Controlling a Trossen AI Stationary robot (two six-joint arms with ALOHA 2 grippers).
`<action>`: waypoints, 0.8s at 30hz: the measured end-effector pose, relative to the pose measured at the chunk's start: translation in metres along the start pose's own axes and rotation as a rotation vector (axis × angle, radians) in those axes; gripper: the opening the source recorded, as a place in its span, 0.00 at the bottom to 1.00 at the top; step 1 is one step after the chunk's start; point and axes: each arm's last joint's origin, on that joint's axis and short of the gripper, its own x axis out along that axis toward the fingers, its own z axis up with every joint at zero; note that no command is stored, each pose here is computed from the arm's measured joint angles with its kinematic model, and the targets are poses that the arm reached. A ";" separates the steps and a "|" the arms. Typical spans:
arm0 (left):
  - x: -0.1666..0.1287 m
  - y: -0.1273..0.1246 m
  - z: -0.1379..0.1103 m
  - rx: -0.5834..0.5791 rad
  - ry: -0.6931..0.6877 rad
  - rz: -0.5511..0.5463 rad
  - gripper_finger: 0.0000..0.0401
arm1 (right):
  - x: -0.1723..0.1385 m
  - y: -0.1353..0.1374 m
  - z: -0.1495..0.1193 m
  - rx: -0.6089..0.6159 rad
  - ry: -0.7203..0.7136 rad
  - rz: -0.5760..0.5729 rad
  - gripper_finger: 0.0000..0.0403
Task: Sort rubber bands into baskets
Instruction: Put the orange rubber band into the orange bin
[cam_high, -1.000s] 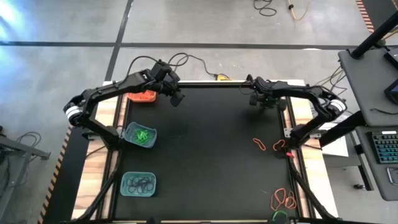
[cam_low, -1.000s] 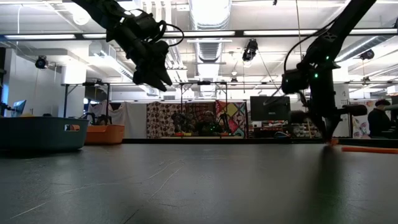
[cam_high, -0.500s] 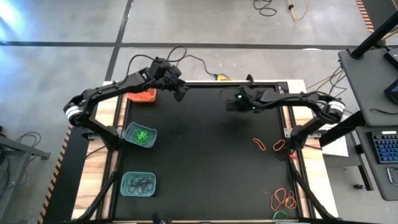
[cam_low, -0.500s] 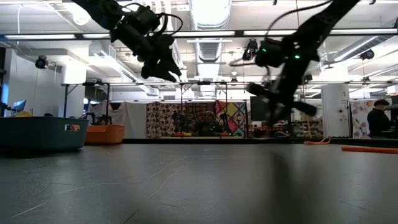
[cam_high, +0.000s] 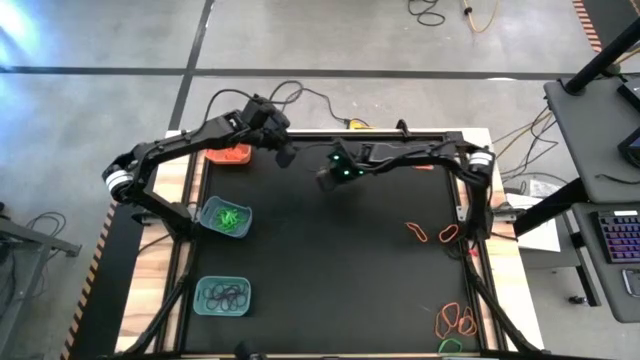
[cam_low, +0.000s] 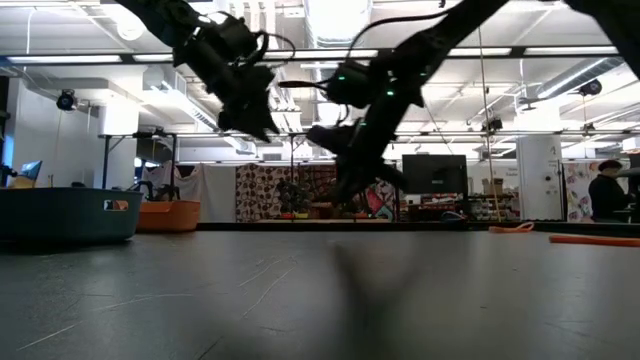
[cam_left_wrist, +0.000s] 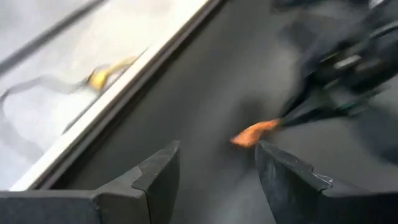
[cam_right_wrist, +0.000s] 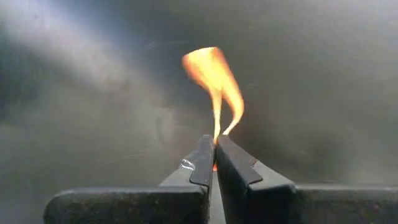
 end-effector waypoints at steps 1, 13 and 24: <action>0.000 0.002 -0.004 -0.005 0.043 0.035 0.48 | 0.002 0.004 0.002 -0.015 0.015 -0.006 0.02; 0.010 -0.007 -0.038 0.134 0.213 -0.173 0.48 | 0.038 0.014 -0.001 -0.119 0.275 0.125 0.10; 0.036 -0.005 -0.061 0.029 0.055 -0.188 0.48 | 0.002 0.020 0.005 -0.132 0.257 0.127 0.40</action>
